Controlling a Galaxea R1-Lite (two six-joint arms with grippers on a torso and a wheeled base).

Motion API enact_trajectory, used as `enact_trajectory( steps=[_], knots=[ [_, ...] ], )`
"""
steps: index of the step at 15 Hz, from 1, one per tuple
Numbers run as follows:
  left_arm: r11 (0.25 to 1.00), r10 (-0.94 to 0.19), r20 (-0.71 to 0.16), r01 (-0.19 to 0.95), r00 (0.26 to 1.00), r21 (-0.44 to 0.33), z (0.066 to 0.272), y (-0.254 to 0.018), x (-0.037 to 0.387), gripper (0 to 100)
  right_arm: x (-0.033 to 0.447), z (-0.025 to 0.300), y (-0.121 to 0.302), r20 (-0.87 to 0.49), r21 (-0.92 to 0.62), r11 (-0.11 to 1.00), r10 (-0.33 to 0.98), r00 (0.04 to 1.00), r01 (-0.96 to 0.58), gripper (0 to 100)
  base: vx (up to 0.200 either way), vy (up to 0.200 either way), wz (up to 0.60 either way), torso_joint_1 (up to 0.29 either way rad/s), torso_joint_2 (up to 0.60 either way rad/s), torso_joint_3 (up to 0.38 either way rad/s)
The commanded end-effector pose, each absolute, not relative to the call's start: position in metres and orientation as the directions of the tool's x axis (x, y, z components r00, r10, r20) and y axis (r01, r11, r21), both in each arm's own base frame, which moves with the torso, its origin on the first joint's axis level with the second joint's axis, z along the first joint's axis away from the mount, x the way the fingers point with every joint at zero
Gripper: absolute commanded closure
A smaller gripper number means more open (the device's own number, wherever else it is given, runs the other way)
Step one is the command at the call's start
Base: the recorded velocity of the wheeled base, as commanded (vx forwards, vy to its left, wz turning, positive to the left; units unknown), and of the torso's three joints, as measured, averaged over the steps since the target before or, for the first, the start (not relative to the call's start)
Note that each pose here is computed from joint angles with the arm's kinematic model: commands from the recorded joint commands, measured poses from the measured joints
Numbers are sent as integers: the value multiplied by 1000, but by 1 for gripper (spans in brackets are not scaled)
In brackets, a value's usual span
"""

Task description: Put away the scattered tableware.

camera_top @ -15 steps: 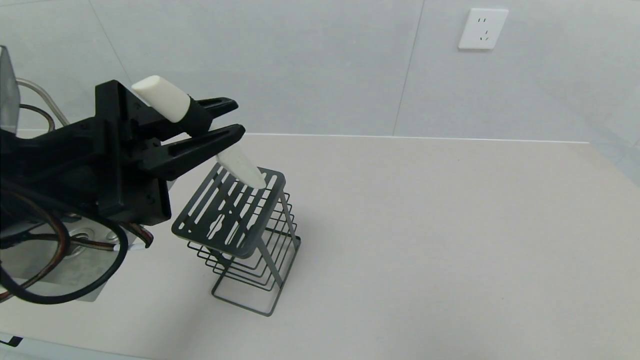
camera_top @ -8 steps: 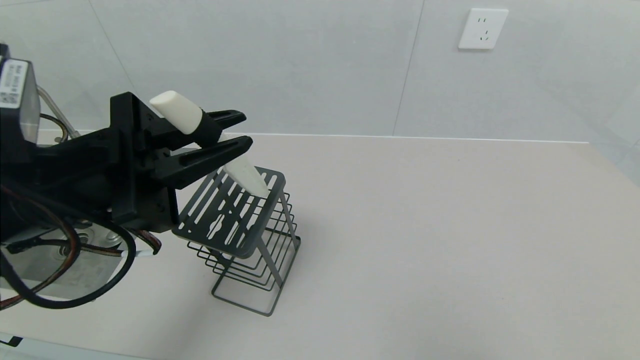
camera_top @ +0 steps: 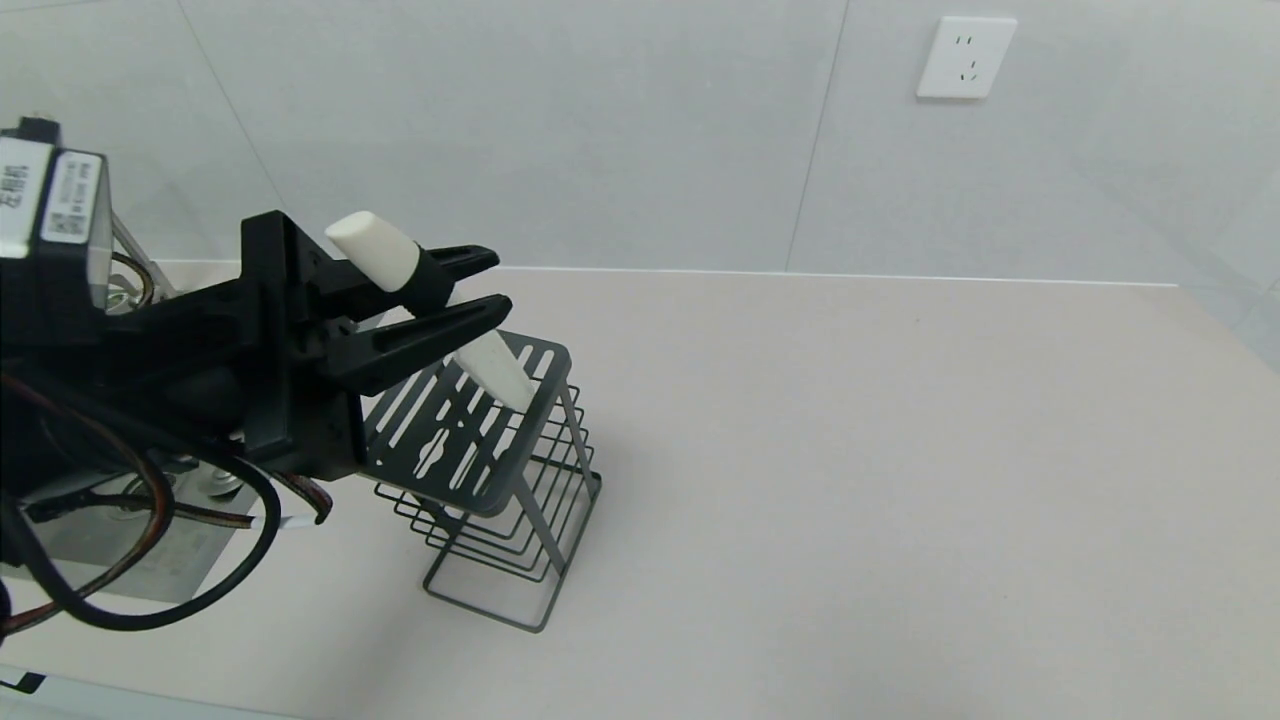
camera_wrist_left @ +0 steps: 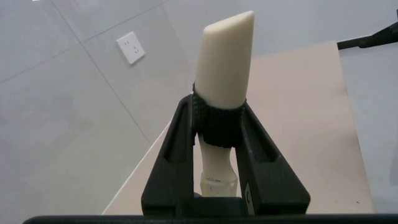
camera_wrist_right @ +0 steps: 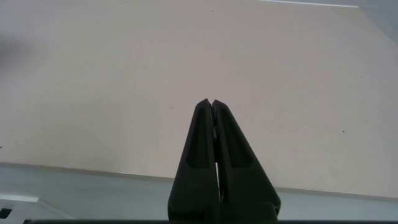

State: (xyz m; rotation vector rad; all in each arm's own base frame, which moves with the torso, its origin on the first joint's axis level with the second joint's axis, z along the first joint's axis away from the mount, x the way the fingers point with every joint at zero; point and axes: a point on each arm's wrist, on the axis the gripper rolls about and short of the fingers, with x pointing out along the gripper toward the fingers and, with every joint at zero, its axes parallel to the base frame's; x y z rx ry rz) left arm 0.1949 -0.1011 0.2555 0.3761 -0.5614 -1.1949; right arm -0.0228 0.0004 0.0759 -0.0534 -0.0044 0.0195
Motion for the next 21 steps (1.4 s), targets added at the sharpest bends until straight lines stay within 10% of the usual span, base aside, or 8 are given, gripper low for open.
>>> enact_trajectory(
  steps=[1,21],
  knots=[
    [334,-942,200,770,268,543,251,-102,199,100,-23,76,0,5,-55,998,20,1000,-20,100,0,0,0,0,0,0],
    [349,-936,137,805,324,480,223,-109,216,100,-23,76,0,5,-54,998,21,1000,-21,100,0,0,0,0,0,0]
  ],
)
